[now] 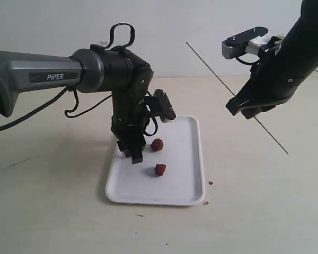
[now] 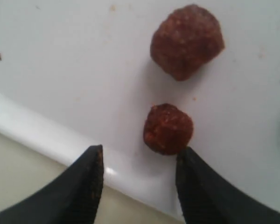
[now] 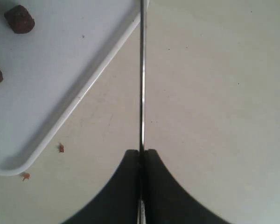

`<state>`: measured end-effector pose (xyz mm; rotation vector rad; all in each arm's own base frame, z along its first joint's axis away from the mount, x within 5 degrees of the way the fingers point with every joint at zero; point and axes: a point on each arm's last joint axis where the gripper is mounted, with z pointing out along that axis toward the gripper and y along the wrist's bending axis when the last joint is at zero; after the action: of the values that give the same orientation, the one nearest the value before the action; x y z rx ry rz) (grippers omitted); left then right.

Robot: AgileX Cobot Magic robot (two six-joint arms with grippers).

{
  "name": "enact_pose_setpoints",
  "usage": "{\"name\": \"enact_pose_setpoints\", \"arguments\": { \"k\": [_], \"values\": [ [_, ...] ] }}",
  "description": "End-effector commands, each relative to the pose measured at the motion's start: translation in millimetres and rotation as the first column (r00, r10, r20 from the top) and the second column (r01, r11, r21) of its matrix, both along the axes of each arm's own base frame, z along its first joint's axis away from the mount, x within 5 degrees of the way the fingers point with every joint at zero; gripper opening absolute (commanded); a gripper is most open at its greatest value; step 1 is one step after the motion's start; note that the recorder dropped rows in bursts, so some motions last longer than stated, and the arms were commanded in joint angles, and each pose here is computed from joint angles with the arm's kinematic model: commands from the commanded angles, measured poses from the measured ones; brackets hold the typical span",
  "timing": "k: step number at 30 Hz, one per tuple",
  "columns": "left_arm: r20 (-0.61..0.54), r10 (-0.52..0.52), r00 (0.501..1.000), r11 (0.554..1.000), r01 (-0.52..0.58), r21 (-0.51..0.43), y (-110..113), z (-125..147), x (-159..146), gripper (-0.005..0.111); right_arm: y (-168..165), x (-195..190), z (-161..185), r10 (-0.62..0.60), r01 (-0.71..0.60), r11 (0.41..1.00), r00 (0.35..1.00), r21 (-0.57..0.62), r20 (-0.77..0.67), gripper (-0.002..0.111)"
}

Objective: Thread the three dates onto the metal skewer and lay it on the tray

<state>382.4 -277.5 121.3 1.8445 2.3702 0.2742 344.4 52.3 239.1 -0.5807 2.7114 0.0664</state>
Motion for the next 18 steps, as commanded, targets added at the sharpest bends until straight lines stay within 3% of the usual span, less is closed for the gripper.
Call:
{"name": "enact_pose_setpoints", "arguments": {
  "k": [1,3,10,14,18],
  "values": [
    [-0.011,-0.164,0.986,0.985,0.164,0.045,1.5,5.1,0.4,0.049,-1.5,0.3,0.2,-0.008,0.008,1.0,1.0,0.006,0.009,0.0],
    [-0.033,-0.219,0.975,0.973,0.221,0.06,2.1,4.9,-0.8,0.049,-1.5,0.3,0.2,-0.008,0.008,1.0,1.0,0.006,0.009,0.0],
    [-0.065,-0.236,0.969,0.97,0.24,0.05,0.0,4.3,-4.9,0.049,-1.5,0.3,0.2,-0.001,0.0,1.0,1.0,0.003,0.01,0.0],
    [-0.091,-0.364,0.927,0.924,0.371,0.089,0.4,4.4,-6.1,0.049,-1.5,0.3,0.2,-0.001,0.0,1.0,1.0,0.003,0.01,0.0],
    [-0.041,-0.396,0.917,0.913,0.398,0.083,-2.3,5.0,-2.0,0.049,-1.5,0.3,0.2,-0.001,0.0,1.0,1.0,0.003,0.01,0.0]
  ]
}}
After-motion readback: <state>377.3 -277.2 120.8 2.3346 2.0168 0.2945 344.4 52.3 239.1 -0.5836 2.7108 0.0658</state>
